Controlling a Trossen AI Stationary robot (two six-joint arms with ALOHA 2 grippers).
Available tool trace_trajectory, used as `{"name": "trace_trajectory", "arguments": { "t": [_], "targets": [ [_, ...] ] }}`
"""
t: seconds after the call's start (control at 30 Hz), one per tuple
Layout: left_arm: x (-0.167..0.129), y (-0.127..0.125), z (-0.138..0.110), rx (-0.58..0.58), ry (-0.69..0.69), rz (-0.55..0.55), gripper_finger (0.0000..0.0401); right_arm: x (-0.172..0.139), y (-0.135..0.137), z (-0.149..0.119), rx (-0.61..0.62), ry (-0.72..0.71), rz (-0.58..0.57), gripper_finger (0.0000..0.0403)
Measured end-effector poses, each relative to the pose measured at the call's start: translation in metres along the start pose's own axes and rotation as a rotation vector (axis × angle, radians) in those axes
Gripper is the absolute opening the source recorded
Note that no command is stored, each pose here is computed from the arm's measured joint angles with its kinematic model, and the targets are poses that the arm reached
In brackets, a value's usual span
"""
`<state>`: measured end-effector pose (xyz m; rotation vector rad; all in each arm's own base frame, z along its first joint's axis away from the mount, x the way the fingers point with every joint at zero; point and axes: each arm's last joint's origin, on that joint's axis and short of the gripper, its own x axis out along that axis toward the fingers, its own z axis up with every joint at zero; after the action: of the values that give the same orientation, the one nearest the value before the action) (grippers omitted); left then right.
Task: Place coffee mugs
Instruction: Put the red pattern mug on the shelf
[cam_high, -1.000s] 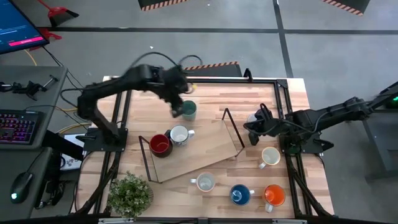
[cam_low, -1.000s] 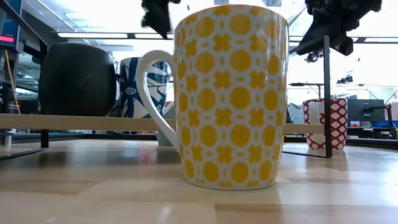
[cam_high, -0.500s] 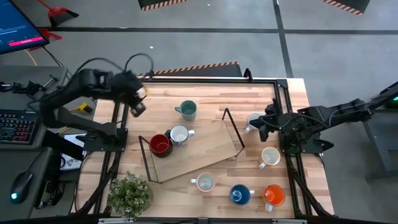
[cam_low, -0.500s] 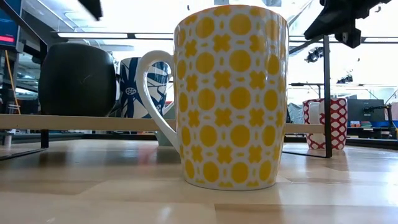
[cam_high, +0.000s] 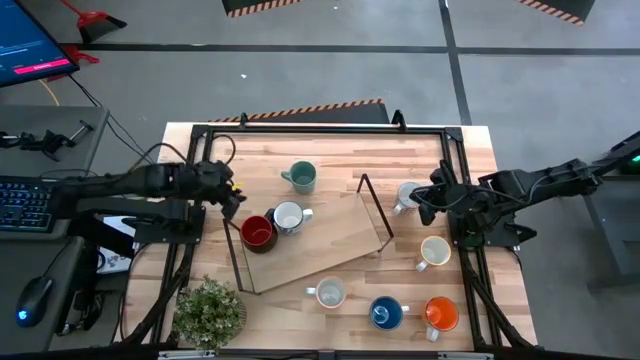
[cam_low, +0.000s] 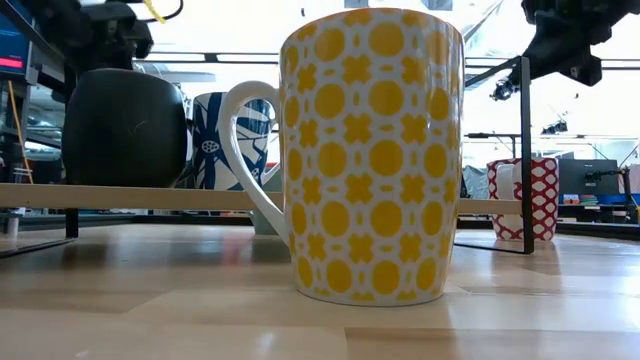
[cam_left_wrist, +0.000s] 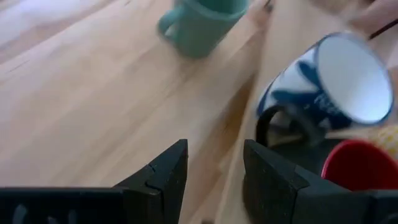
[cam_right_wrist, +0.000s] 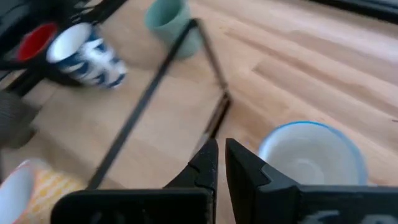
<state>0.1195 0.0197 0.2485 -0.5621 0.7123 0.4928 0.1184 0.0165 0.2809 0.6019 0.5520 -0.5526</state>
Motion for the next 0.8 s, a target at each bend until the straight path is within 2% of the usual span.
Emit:
{"name": "trace_trajectory", "arguments": {
  "t": [0.2, 0.33, 0.43, 0.8],
  "targets": [
    [0.006, -0.002, 0.005, 0.074, -0.186, 0.013, 0.0147, -0.001, -0.011, -0.003, 0.152, -0.065, -0.149, 0.0011],
    [0.001, -0.003, 0.01, 0.139, -0.268, 0.024, 0.0147, 0.002, -0.018, -0.009, 0.213, 0.034, -0.222, 0.0011],
    [0.0, -0.003, 0.01, 0.138, -0.279, 0.018, 0.0147, 0.006, -0.019, -0.01, 0.257, 0.085, -0.275, 0.0011],
    [-0.001, -0.005, 0.014, 0.101, -0.316, -0.004, 0.0147, 0.032, -0.028, -0.002, 0.298, 0.07, -0.529, 0.0011]
  ]
}}
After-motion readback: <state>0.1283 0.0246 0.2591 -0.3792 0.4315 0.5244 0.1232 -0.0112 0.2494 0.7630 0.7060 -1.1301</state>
